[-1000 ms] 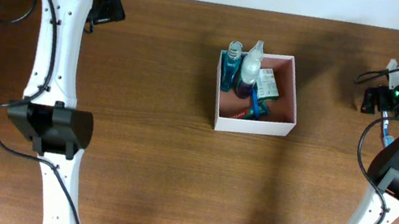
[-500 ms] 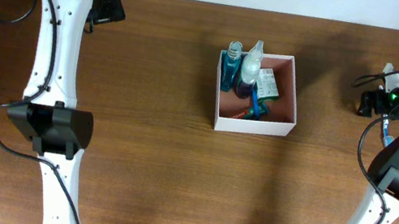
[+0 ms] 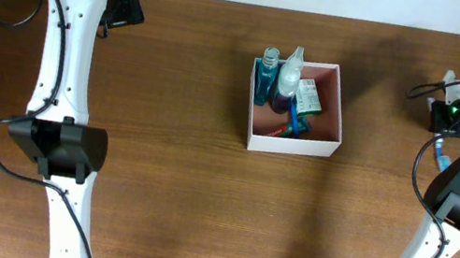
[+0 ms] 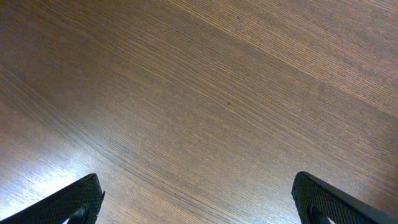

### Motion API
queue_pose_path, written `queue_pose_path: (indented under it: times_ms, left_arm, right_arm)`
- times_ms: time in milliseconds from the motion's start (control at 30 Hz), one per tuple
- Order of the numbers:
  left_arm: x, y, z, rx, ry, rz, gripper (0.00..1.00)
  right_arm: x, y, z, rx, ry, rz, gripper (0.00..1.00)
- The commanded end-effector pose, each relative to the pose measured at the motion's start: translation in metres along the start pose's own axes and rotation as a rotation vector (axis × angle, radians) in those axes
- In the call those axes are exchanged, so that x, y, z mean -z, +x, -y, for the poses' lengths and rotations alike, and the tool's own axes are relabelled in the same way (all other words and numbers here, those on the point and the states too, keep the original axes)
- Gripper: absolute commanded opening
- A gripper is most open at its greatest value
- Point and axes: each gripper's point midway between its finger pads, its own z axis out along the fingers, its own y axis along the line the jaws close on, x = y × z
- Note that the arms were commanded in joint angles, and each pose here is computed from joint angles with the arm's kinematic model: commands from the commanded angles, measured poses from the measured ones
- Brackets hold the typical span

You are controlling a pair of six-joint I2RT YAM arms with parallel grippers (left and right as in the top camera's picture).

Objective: Pack container
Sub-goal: 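Lower the right gripper and close it on the toothbrush handle, then lift the toothbrush and carry it left over the box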

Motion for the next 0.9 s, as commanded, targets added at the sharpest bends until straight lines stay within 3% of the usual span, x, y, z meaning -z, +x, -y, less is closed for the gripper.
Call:
queue_pose_path:
  times_ms: [0, 67, 400, 567, 867]
  left_arm:
    - [-0.003, 0.000, 0.000, 0.010, 0.000, -0.005, 0.99]
    - [-0.003, 0.000, 0.000, 0.010, 0.000, -0.005, 0.99]
    - [-0.003, 0.000, 0.000, 0.010, 0.000, -0.006, 0.99]
    - [-0.003, 0.000, 0.000, 0.010, 0.000, -0.005, 0.99]
    - [-0.003, 0.000, 0.001, 0.008, 0.001, -0.005, 0.99]
  right_arm:
    - [-0.011, 0.007, -0.002, -0.047, -0.009, -0.028, 0.11]
    - [-0.011, 0.007, -0.002, -0.060, -0.009, -0.028, 0.04]
    - [0.007, 0.003, -0.011, -0.122, -0.055, -0.024, 0.04]
    - [0.061, -0.003, -0.028, -0.244, -0.088, -0.028, 0.04]
    - [0.161, -0.038, -0.098, -0.222, -0.195, 0.138, 0.04]
